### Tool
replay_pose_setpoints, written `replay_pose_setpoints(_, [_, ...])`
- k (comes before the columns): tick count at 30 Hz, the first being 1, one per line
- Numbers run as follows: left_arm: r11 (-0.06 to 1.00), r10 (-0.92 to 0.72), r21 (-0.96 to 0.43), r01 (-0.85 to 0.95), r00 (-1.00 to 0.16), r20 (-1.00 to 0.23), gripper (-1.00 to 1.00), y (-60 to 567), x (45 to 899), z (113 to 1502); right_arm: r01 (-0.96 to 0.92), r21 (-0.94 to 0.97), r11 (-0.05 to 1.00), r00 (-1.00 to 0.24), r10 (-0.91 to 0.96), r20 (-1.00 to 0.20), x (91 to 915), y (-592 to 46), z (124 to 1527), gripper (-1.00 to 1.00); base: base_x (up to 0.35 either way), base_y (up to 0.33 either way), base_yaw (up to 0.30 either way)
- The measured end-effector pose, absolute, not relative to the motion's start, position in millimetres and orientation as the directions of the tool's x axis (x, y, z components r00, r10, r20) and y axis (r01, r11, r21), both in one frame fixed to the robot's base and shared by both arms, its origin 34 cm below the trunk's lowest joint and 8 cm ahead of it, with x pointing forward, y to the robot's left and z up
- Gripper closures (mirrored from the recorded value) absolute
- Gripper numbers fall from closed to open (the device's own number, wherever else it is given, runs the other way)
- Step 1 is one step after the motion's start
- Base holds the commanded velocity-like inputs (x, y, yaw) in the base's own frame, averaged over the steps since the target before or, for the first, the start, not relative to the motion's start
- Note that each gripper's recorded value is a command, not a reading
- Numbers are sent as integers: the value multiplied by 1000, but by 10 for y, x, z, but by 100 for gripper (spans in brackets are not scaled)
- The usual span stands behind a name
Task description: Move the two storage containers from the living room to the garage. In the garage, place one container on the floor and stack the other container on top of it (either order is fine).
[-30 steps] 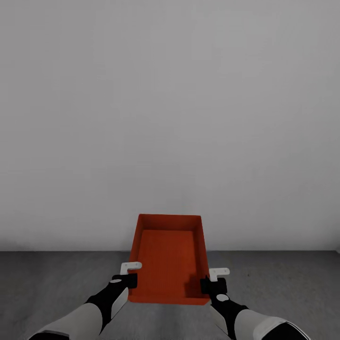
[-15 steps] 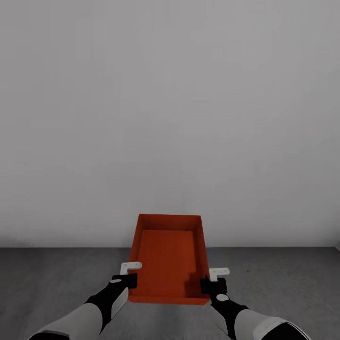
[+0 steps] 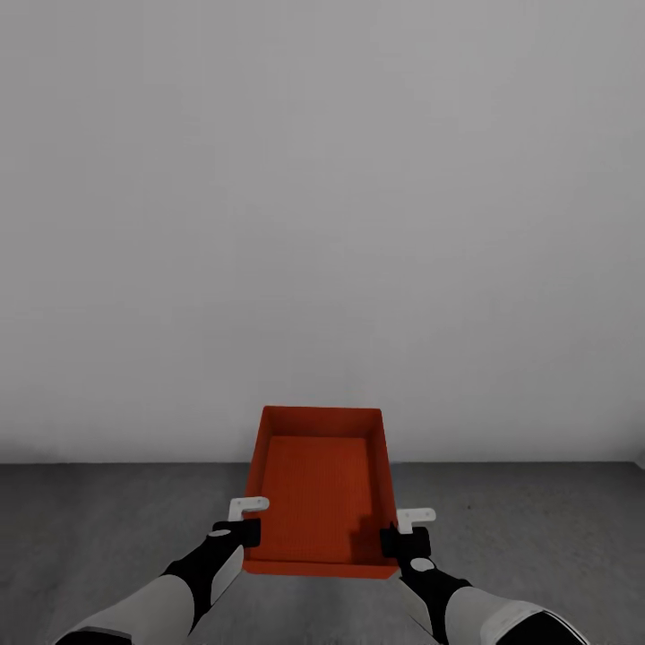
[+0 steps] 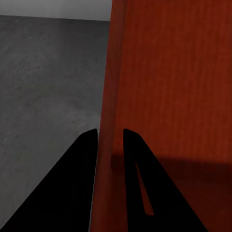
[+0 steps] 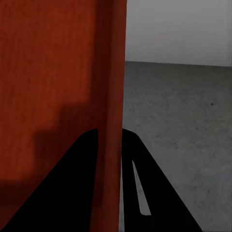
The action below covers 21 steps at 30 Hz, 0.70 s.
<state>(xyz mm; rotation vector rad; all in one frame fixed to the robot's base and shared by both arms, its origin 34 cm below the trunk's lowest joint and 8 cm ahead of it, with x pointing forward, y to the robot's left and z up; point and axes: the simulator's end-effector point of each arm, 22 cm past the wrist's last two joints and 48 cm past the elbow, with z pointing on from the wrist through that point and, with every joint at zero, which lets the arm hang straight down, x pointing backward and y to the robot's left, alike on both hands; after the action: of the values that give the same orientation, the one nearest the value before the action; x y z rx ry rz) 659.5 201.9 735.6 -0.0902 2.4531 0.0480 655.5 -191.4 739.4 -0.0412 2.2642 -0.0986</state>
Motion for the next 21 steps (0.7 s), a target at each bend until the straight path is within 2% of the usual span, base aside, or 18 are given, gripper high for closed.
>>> replay_pose_setpoints(21, [997,-52,14,-77,-792,-609,100,2019,6522,7183,1,-85,996,-665,-62,-744,6482,-1914,7221,100,0,0,0])
